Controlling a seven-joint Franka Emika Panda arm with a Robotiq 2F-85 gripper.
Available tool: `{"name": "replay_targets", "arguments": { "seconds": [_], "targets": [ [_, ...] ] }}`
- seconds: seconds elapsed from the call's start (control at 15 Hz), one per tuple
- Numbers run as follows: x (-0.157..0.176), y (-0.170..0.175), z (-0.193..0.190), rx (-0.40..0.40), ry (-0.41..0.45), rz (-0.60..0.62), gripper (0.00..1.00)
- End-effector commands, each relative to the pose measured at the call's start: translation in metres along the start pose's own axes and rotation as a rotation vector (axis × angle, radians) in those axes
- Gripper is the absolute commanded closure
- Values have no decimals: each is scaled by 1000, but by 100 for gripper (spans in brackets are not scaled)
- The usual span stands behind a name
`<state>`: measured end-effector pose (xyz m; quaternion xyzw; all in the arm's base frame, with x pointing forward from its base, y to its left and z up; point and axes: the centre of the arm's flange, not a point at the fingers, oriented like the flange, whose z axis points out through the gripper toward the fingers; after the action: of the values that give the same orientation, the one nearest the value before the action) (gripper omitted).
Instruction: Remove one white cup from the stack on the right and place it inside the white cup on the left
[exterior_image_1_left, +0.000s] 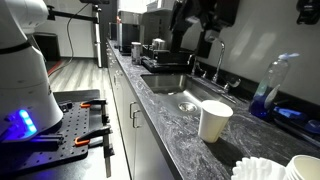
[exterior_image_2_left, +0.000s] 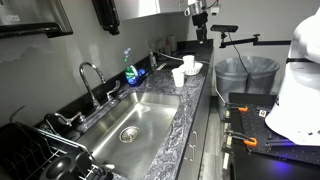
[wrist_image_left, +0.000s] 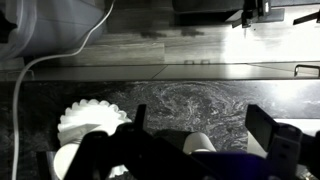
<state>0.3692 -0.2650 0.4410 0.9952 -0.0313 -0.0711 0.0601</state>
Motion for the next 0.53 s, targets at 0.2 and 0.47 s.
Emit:
{"name": "replay_targets", "arguments": {
  "seconds": [0.2, 0.47],
  "targets": [
    [16, 31, 18, -8, -18, 54, 0],
    [19, 33, 23, -8, -30, 56, 0]
  ]
}}
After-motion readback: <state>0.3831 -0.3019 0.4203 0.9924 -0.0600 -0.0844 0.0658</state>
